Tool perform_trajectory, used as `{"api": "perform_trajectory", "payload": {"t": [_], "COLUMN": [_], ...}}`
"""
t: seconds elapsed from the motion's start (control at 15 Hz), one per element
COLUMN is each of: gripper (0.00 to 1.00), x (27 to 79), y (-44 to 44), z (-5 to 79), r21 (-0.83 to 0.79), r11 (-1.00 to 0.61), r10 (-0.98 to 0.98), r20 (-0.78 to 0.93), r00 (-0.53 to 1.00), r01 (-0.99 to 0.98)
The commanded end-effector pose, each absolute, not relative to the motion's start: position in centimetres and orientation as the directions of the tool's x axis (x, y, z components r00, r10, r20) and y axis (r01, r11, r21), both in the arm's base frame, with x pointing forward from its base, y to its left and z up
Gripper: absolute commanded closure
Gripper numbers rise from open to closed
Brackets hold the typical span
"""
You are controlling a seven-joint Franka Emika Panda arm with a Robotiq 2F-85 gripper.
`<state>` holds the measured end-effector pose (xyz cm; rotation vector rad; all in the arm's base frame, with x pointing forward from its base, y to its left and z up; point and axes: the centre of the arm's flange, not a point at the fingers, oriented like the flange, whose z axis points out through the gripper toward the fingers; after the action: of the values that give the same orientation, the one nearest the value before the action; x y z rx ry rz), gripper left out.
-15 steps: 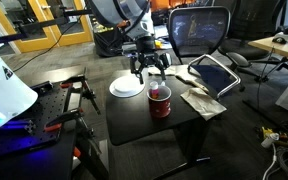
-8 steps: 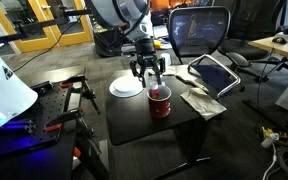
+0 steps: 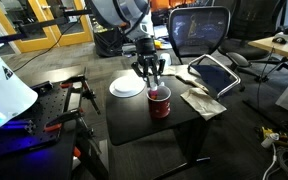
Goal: Remove the glue stick from the mug cup
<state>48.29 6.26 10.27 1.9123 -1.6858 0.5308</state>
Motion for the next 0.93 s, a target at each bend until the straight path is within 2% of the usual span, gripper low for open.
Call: {"api": "perform_trajectory", "payload": {"t": [0.0, 0.87], "gripper": [0.92, 0.92], "x": [47.8, 48.2], "y": [6.5, 7.9], "z": [11.1, 18.7], "r21": [0.09, -0.037], "r11": [-0.049, -0.061], "r10": [-0.787, -0.715], "r20": [0.609, 0.699], "r00": [0.094, 0.018], "r01": [-0.995, -0.997]}}
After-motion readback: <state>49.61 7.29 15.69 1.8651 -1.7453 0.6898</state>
